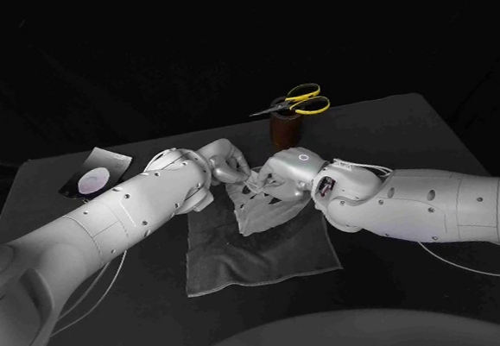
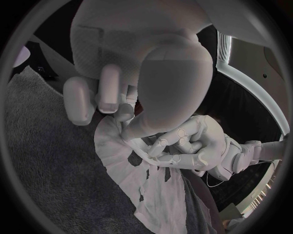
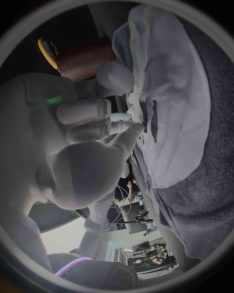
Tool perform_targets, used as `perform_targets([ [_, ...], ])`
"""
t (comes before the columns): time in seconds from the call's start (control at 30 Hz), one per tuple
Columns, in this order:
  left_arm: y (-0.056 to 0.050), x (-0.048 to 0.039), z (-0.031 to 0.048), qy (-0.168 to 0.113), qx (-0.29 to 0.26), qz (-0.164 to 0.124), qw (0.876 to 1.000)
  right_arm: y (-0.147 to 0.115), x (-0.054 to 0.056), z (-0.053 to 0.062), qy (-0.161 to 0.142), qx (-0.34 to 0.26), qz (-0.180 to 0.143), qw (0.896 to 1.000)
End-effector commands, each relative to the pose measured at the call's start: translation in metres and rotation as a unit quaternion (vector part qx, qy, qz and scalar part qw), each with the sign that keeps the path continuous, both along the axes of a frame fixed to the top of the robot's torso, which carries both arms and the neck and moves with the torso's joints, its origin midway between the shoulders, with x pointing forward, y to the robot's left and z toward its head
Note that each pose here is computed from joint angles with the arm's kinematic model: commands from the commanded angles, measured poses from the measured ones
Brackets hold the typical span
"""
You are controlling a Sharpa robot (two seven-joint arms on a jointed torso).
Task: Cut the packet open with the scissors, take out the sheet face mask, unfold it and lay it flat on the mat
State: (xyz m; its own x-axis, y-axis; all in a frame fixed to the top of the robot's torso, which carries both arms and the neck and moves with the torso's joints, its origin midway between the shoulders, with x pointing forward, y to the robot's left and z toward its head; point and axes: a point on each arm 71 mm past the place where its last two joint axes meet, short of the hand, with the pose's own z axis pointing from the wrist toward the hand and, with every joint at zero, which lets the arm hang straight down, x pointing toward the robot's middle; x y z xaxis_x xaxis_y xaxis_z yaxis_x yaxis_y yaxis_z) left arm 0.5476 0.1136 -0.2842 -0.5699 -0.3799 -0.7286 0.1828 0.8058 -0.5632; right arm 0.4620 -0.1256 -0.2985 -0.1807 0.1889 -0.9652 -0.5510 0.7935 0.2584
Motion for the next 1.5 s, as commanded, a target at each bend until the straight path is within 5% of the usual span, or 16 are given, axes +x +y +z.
perform_targets([
  [0.03, -0.0018, -0.0021, -0.0031, 0.012, 0.005, -0.005, 1.0, 0.0009, 0.0003, -0.0018, 0.003, -0.014, 0.002, 1.0],
  [1.5, -0.0028, -0.0026, -0.004, 0.019, 0.007, -0.007, 1.0, 0.003, 0.0041, -0.0015, -0.006, -0.002, 0.005, 1.0],
])
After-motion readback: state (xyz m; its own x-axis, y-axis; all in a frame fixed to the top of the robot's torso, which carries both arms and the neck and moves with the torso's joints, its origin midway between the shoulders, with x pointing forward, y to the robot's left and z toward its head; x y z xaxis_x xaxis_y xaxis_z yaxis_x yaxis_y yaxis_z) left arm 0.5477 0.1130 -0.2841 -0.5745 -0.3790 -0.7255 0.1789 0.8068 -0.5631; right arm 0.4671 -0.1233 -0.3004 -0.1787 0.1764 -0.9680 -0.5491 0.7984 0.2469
